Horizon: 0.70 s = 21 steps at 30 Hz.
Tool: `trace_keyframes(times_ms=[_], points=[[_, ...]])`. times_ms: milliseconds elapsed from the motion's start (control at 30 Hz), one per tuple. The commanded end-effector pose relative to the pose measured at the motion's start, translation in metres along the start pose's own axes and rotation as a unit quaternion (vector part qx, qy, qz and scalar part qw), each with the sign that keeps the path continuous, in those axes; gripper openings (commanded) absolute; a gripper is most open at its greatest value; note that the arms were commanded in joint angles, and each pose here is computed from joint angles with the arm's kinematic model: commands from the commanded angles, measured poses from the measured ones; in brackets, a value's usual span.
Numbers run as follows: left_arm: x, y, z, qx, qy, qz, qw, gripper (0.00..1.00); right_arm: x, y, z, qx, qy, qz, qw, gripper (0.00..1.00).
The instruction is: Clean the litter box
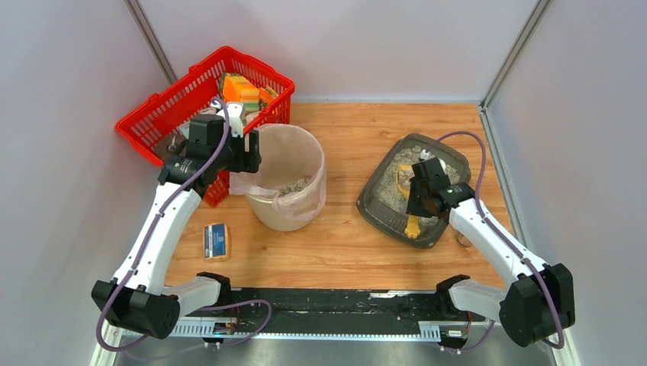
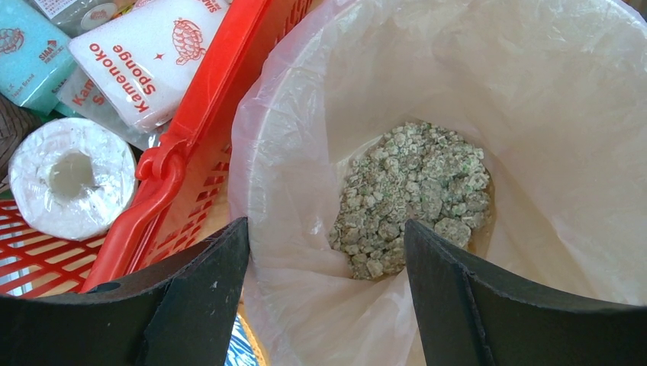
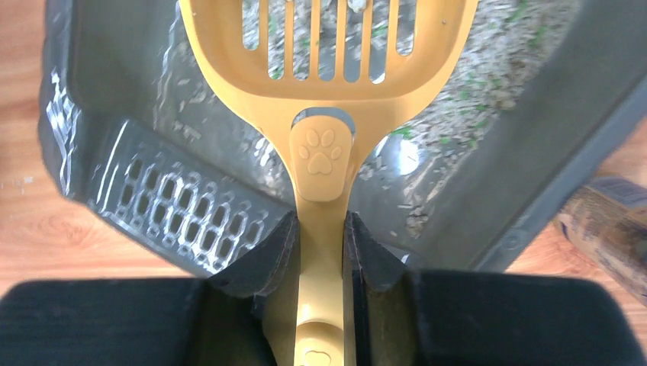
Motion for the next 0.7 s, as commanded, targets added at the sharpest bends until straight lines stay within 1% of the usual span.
trace_keyframes(times_ms=[0, 67, 133, 200, 233, 300, 433, 500, 533, 567, 600, 667], points=[[-0.005, -0.002, -0.002, 0.008, 0.000, -0.009, 1.000, 0.81, -0.029, 0.010, -0.011, 0.003, -0.054, -0.045, 0.998, 0.00], [-0.005, -0.001, -0.002, 0.008, 0.000, -0.010, 1.000, 0.81, -0.027, 0.014, -0.004, 0.004, -0.037, -0.048, 0.998, 0.00], [-0.006, 0.000, -0.002, 0.008, -0.001, -0.013, 1.000, 0.81, -0.017, 0.012, -0.001, -0.004, -0.025, -0.026, 0.999, 0.00], [-0.006, 0.000, -0.002, 0.008, -0.001, -0.013, 1.000, 0.81, -0.017, 0.011, -0.008, 0.011, -0.024, -0.027, 0.999, 0.00], [-0.006, 0.000, -0.002, 0.009, 0.000, -0.012, 1.000, 0.81, -0.018, 0.011, -0.019, 0.042, -0.026, -0.033, 0.998, 0.00], [-0.005, 0.000, -0.003, 0.011, 0.000, -0.012, 1.000, 0.81, -0.020, 0.013, -0.020, 0.052, -0.028, -0.035, 0.998, 0.00], [-0.005, -0.001, -0.003, 0.011, 0.000, -0.011, 1.000, 0.81, -0.007, 0.008, -0.007, 0.033, 0.004, -0.012, 0.999, 0.00], [-0.005, -0.001, -0.002, 0.010, -0.001, -0.010, 1.000, 0.81, -0.011, 0.009, -0.017, 0.040, -0.011, -0.017, 0.999, 0.00], [-0.005, -0.001, -0.002, 0.010, -0.001, -0.010, 1.000, 0.81, -0.016, 0.009, -0.014, 0.020, -0.026, -0.023, 0.999, 0.00], [-0.005, -0.001, -0.003, 0.012, -0.001, -0.009, 1.000, 0.81, -0.020, 0.010, -0.019, 0.019, -0.047, -0.029, 0.998, 0.00], [-0.005, -0.001, -0.003, 0.010, 0.000, -0.010, 1.000, 0.81, -0.022, 0.013, -0.017, 0.012, -0.057, -0.037, 0.998, 0.00], [-0.006, 0.000, -0.002, 0.008, -0.002, -0.012, 1.000, 0.81, -0.016, 0.015, 0.008, -0.029, -0.048, -0.035, 0.998, 0.00]])
Point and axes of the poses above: each gripper's point midway between its finger pads, its own y axis back along the fingers, its own z axis along the line the jaws close on, x = y × z, the point moved 1 cm from there along y, back along the fingers, and after that the axes turned 10 degrees about y, right-handed, at the moved point
